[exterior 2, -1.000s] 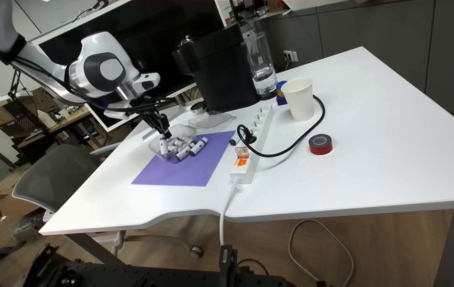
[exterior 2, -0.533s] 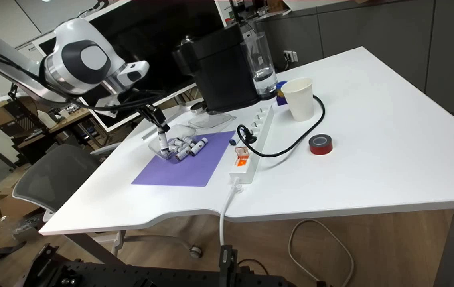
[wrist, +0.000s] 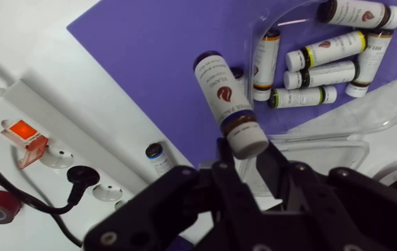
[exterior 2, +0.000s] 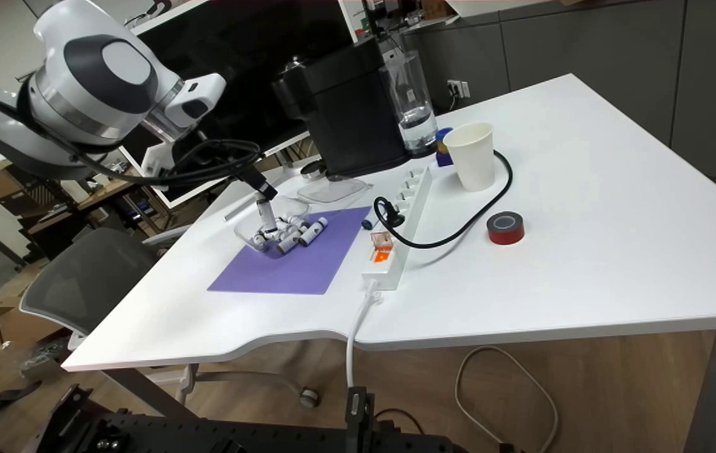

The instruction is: Put a bottle on the table

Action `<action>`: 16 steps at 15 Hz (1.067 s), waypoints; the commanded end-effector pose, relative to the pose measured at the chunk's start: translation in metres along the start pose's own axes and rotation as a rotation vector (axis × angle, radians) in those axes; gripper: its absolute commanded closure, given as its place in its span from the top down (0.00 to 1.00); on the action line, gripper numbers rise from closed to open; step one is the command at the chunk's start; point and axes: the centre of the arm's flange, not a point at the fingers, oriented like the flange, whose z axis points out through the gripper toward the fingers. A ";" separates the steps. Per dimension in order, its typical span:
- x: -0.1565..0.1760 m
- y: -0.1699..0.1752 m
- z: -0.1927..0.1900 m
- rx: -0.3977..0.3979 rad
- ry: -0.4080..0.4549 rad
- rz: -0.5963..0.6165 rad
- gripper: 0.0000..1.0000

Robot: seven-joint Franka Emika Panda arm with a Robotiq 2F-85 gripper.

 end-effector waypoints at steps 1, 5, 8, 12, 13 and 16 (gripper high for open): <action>0.000 0.035 -0.007 0.034 0.053 0.083 0.06; 0.018 0.061 0.007 0.071 0.084 0.139 0.06; 0.024 0.071 0.021 0.086 0.097 0.157 0.06; 0.027 0.073 0.042 0.082 0.117 0.150 0.06; 0.027 0.073 0.047 0.078 0.122 0.145 0.06; 0.029 0.077 0.062 0.053 0.142 0.127 0.06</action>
